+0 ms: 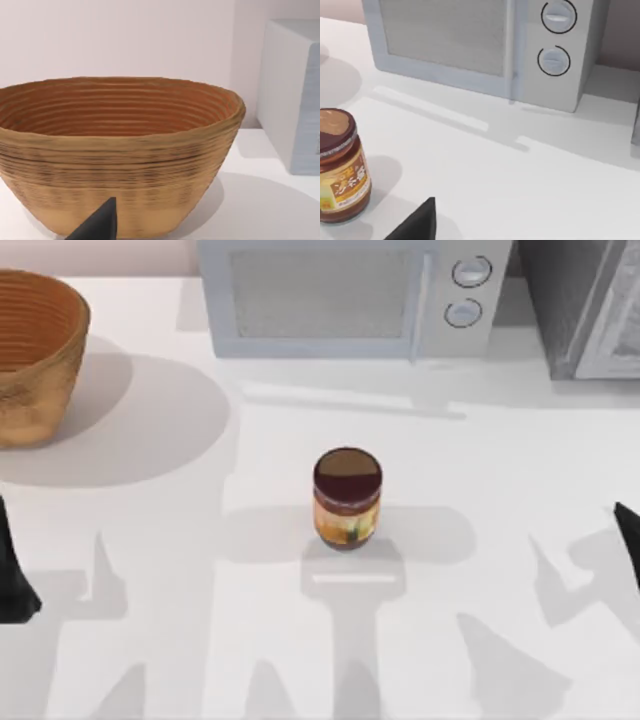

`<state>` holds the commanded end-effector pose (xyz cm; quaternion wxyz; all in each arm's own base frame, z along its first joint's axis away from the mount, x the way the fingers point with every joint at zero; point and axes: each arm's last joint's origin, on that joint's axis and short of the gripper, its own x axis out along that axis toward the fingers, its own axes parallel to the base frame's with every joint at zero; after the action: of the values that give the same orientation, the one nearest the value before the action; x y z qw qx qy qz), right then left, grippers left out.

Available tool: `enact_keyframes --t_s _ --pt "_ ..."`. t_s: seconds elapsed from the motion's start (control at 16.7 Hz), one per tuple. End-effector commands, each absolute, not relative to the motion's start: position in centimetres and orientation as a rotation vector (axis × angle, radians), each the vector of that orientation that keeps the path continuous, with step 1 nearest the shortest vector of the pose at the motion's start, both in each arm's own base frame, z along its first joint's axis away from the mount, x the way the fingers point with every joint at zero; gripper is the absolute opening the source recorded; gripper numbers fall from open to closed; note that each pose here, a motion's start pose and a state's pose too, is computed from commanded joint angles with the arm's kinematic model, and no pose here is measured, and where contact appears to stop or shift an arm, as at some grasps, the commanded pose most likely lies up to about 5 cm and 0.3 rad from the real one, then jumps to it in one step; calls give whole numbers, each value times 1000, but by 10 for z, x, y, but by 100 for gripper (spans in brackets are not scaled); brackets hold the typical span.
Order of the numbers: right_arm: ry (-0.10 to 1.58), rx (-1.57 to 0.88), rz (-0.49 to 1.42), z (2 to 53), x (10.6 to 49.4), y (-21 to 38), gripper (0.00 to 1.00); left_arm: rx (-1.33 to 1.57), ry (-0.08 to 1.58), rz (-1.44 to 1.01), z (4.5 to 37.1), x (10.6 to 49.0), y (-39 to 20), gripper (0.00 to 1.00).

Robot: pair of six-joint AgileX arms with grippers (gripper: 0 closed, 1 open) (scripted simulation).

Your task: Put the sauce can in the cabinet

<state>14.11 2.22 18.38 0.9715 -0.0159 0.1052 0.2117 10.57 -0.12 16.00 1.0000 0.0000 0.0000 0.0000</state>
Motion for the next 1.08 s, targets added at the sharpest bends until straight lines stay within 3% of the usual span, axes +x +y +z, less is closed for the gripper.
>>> enact_keyframes --t_s 0.48,1.08 --pt "361 -67 981 180 237 68 100 0 0 0 160 106 -1 100" --pt "232 -133 1472 75 348 124 100 0 0 0 160 106 -1 100"
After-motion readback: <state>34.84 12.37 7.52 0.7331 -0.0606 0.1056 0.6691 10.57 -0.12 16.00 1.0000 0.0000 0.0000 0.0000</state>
